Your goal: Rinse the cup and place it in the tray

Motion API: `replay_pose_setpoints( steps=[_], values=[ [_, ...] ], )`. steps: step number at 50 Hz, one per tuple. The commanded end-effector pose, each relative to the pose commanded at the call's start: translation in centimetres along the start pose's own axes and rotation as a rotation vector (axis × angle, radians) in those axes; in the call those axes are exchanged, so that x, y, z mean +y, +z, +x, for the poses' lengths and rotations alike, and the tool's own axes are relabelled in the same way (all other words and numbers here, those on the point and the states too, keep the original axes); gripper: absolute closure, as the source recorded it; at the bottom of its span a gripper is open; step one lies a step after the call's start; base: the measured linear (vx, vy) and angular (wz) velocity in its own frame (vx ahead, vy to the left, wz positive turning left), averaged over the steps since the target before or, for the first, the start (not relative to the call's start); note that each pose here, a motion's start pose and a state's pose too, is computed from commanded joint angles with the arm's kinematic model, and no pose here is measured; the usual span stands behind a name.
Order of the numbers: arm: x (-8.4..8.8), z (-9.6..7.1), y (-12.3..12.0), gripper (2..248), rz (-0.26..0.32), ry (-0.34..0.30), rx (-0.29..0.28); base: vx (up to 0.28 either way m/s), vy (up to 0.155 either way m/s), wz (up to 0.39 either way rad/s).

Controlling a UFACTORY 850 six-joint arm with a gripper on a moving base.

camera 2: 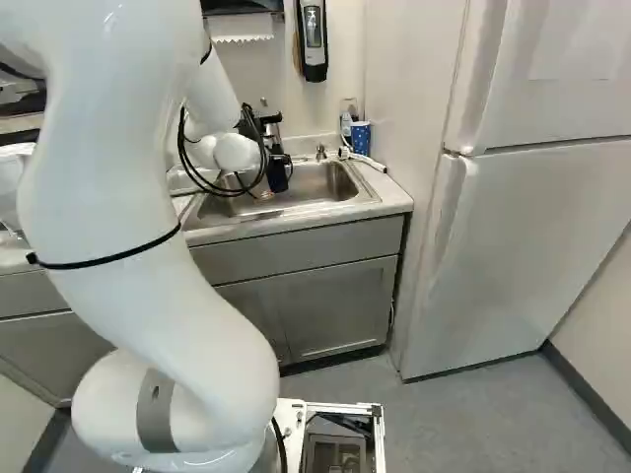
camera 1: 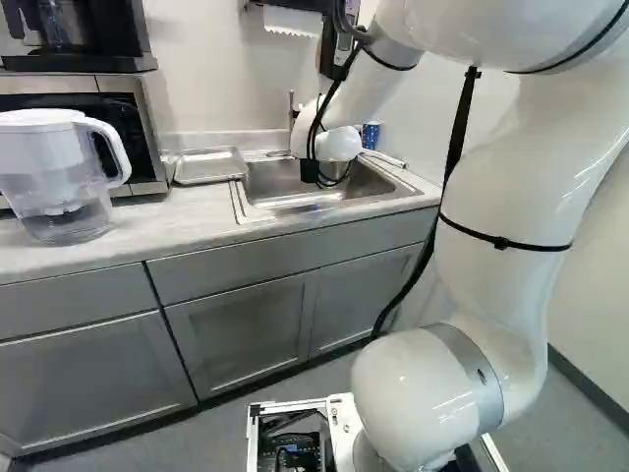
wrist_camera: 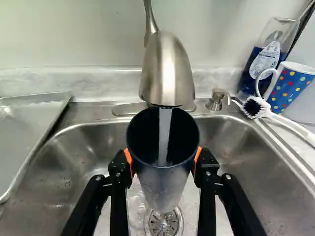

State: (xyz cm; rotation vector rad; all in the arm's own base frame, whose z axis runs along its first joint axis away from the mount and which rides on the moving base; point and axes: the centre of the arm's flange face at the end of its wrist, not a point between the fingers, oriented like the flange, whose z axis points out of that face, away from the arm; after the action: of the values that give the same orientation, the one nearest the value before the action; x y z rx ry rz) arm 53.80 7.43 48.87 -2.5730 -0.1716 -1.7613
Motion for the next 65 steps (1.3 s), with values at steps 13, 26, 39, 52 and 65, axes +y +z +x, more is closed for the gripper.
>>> replay_pose_setpoints(
  steps=[13,26,39,52,65],
  values=[
    [-0.6,0.0,0.1,124,-0.002,0.020,-0.001,0.000,0.000,0.000],
    [-0.9,0.1,0.1,124,-0.007,0.042,-0.003,0.000,0.000,0.000],
    [-1.2,0.1,0.2,124,-0.013,0.064,-0.004,0.000,0.000,0.000],
    [-1.2,0.1,0.2,124,-0.020,0.080,-0.006,0.000,0.000,0.000],
    [-1.2,0.1,0.2,124,-0.020,0.080,-0.006,0.000,0.000,0.000]
  ],
)
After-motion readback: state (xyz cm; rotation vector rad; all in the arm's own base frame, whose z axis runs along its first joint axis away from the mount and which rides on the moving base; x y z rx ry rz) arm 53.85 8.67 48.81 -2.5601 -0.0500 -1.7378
